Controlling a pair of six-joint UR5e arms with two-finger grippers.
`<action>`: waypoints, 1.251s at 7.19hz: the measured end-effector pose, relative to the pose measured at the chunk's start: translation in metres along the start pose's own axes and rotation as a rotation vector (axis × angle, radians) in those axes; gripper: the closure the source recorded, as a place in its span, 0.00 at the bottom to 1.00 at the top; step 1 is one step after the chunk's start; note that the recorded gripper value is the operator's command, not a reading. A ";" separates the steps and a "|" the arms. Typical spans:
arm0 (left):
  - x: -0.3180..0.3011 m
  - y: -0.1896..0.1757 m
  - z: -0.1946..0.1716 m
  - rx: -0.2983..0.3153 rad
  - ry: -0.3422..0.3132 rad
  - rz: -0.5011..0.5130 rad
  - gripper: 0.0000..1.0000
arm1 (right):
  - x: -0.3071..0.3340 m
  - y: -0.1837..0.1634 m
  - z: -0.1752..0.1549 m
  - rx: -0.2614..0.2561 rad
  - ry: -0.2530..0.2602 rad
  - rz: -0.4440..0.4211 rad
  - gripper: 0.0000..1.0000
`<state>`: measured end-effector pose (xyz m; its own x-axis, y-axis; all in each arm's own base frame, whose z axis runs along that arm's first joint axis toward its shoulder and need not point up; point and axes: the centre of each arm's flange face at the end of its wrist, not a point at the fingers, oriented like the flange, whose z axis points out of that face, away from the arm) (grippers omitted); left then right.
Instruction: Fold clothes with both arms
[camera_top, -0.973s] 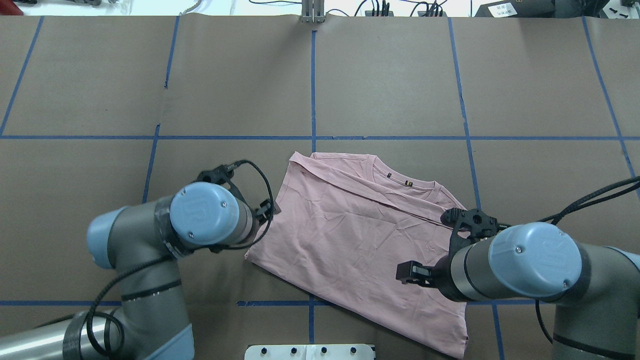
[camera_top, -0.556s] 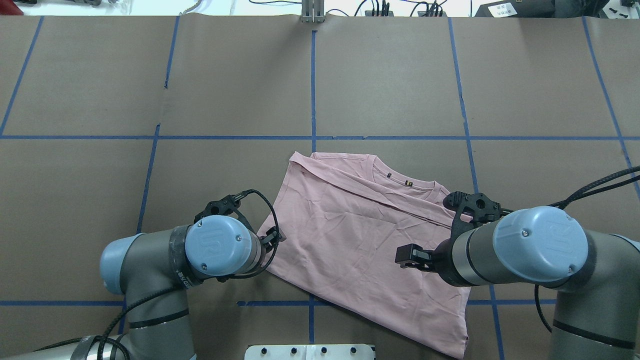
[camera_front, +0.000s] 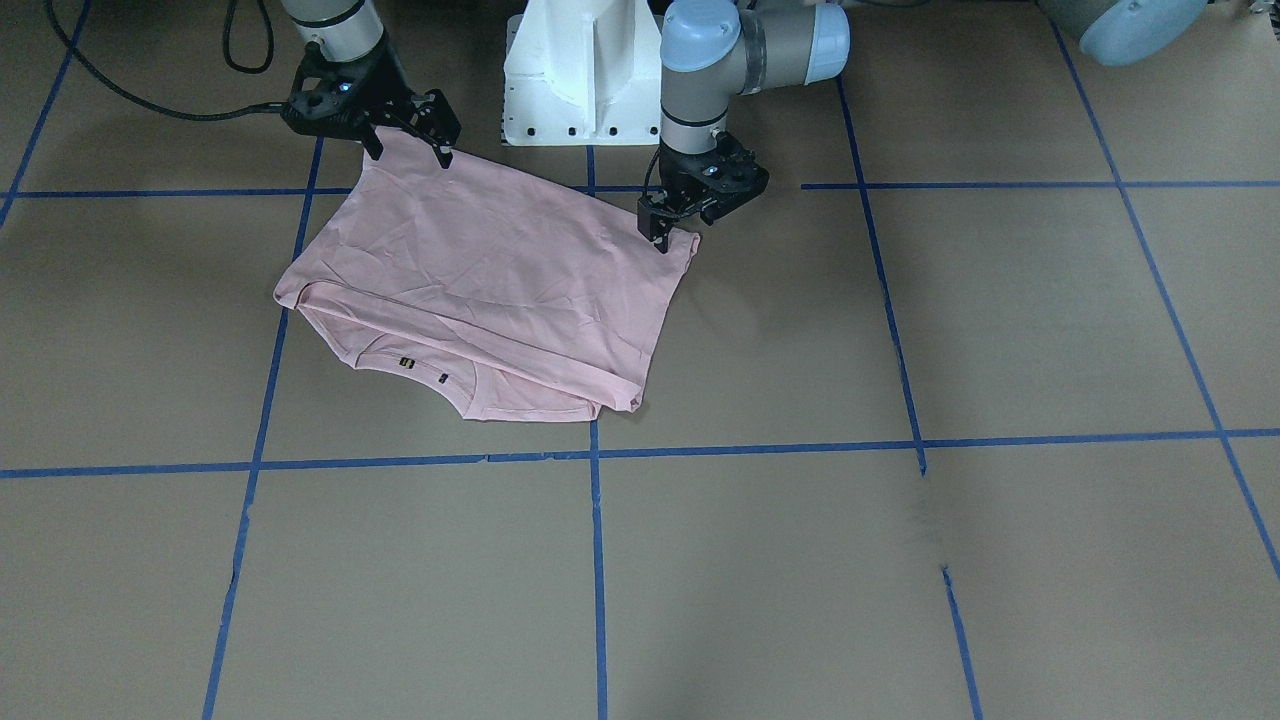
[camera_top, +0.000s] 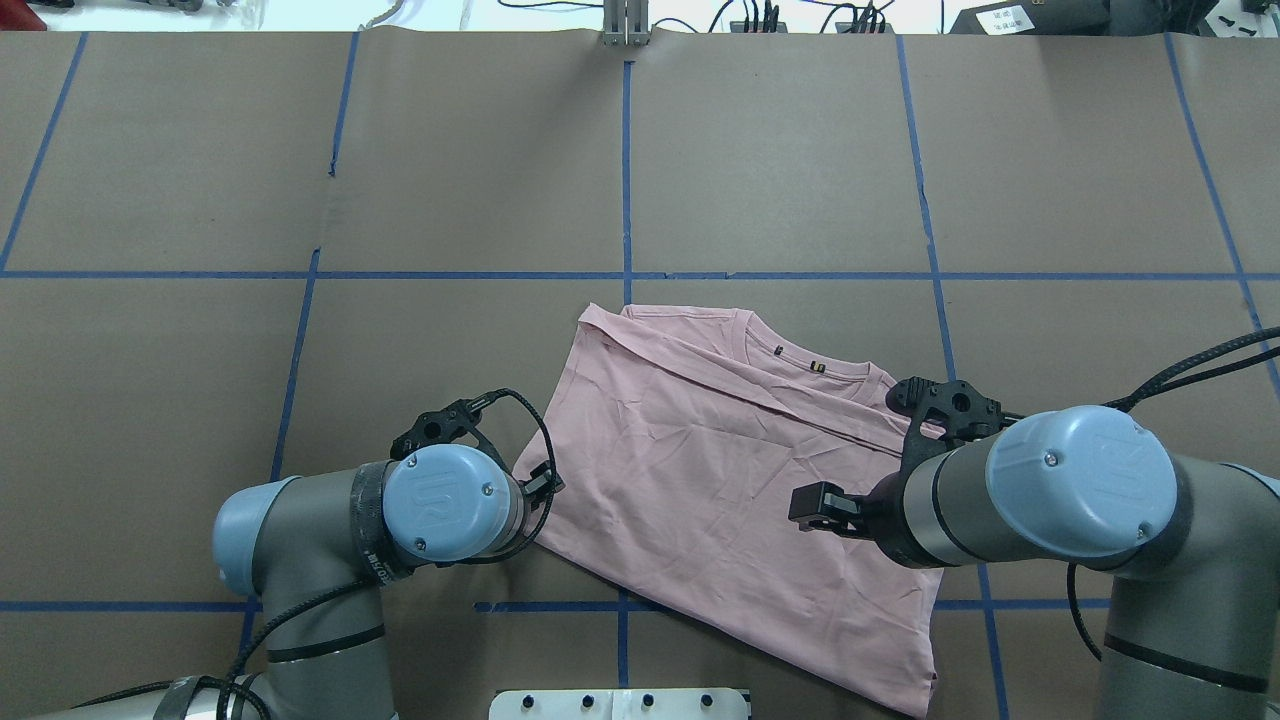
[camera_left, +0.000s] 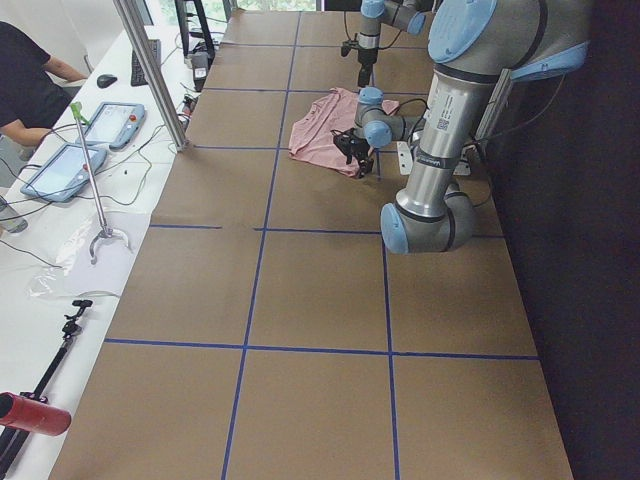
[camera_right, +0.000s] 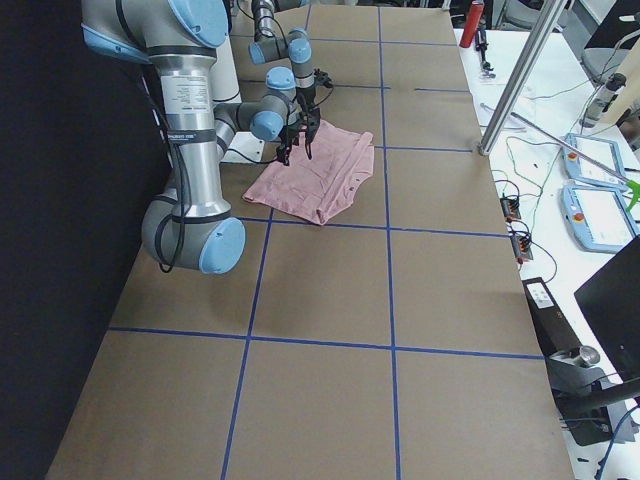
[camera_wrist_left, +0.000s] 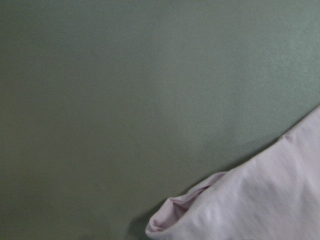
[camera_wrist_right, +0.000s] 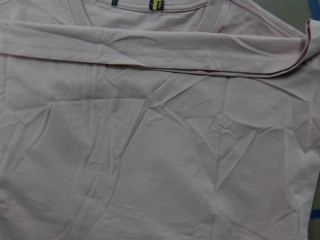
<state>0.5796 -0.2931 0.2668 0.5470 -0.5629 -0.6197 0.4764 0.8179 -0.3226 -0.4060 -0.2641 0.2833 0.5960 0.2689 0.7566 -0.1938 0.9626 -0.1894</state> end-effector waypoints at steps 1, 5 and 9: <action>0.000 0.000 0.001 0.002 -0.002 0.000 1.00 | 0.000 0.000 0.000 -0.001 0.000 0.001 0.00; 0.003 -0.007 -0.004 0.007 0.009 0.005 1.00 | 0.000 -0.001 0.000 -0.002 0.000 0.005 0.00; 0.017 -0.066 -0.012 0.073 0.031 0.002 1.00 | 0.000 -0.002 -0.001 0.000 -0.002 0.013 0.00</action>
<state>0.5492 -0.3551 0.2691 0.5265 -0.5565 -0.6427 0.5253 0.8074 -0.2687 -0.4049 -0.2660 0.2828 0.5915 0.2817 0.7555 -0.2018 0.9589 -0.1996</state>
